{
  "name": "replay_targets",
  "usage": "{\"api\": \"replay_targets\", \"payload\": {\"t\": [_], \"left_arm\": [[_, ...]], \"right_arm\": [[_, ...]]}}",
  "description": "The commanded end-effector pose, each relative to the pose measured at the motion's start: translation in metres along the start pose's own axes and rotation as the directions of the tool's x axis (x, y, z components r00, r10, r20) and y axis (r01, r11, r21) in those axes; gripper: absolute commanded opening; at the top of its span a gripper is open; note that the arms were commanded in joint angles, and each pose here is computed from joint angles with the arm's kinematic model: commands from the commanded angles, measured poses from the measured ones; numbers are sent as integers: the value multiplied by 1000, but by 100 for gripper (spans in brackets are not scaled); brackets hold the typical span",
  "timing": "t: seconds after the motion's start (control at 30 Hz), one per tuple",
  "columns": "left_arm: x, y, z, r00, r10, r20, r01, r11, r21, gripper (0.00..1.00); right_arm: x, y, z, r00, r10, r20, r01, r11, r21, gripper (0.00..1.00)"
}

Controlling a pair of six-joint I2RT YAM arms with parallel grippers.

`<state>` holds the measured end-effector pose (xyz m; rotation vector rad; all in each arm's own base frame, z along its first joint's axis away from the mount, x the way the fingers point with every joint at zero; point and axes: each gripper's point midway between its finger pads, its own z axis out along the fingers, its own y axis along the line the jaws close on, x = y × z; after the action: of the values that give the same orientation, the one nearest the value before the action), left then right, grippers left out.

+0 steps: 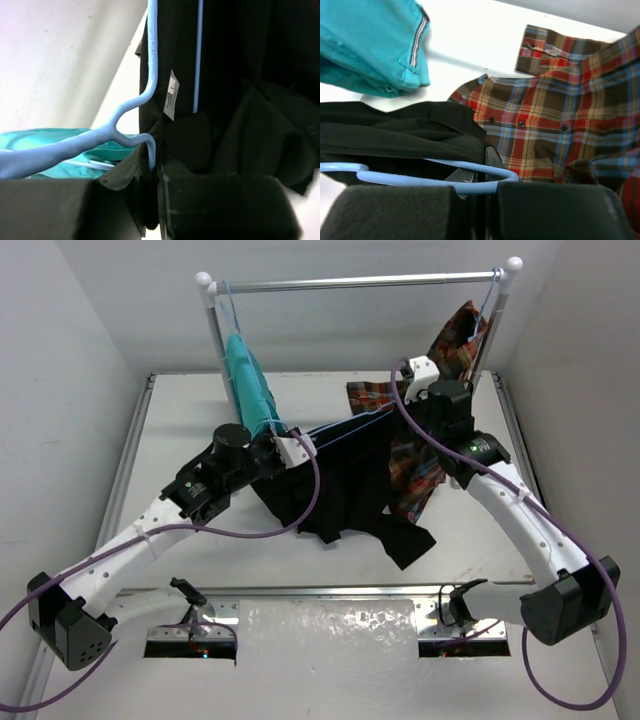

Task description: Place the shirt on the hanger

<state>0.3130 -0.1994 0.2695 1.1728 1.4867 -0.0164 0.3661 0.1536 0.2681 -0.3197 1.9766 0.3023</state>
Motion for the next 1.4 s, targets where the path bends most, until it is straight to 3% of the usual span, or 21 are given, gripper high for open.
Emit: {"api": "replay_targets", "payload": {"t": [0.0, 0.1, 0.13, 0.17, 0.23, 0.47, 0.67, 0.73, 0.83, 1.03, 1.37], "left_arm": [[20, -2, -18, 990, -99, -98, 99, 995, -2, 0], [7, -2, -11, 948, -309, -80, 308, 951, -26, 0], [7, -2, -7, 913, -399, -82, 395, 917, -54, 0], [5, 1, -6, 899, -432, -69, 428, 901, -72, 0], [5, -4, -1, 861, -505, -59, 500, 862, -79, 0], [52, -53, 19, 724, -653, -223, 652, 753, -88, 0], [71, -62, 32, 655, -717, -241, 703, 694, -156, 0], [75, -64, 35, 635, -732, -248, 716, 678, -167, 0], [79, -67, 38, 617, -745, -253, 728, 662, -176, 0], [77, -57, 42, 617, -753, -228, 728, 657, -198, 0], [69, -50, 47, 650, -733, -202, 712, 680, -176, 0]], "right_arm": [[-48, -45, -7, 988, 24, 150, -42, 992, 116, 0], [-42, -37, 5, 957, 227, 181, -230, 973, -7, 0], [-25, -25, 13, 948, 282, 149, -274, 959, -70, 0], [-36, -18, 17, 923, 327, 203, -304, 943, -135, 0], [-12, -1, 29, 866, 480, 144, -449, 871, -199, 0], [40, 38, 66, 859, 511, 24, -499, 847, -185, 4], [81, 28, 84, 862, 504, -44, -506, 857, -96, 20], [92, 30, 92, 865, 496, -78, -501, 860, -92, 29], [99, 35, 97, 867, 487, -107, -498, 860, -113, 44], [123, 39, 92, 854, 500, -145, -515, 851, -98, 56], [135, 63, 111, 832, 536, -141, -554, 811, -185, 58]]}}
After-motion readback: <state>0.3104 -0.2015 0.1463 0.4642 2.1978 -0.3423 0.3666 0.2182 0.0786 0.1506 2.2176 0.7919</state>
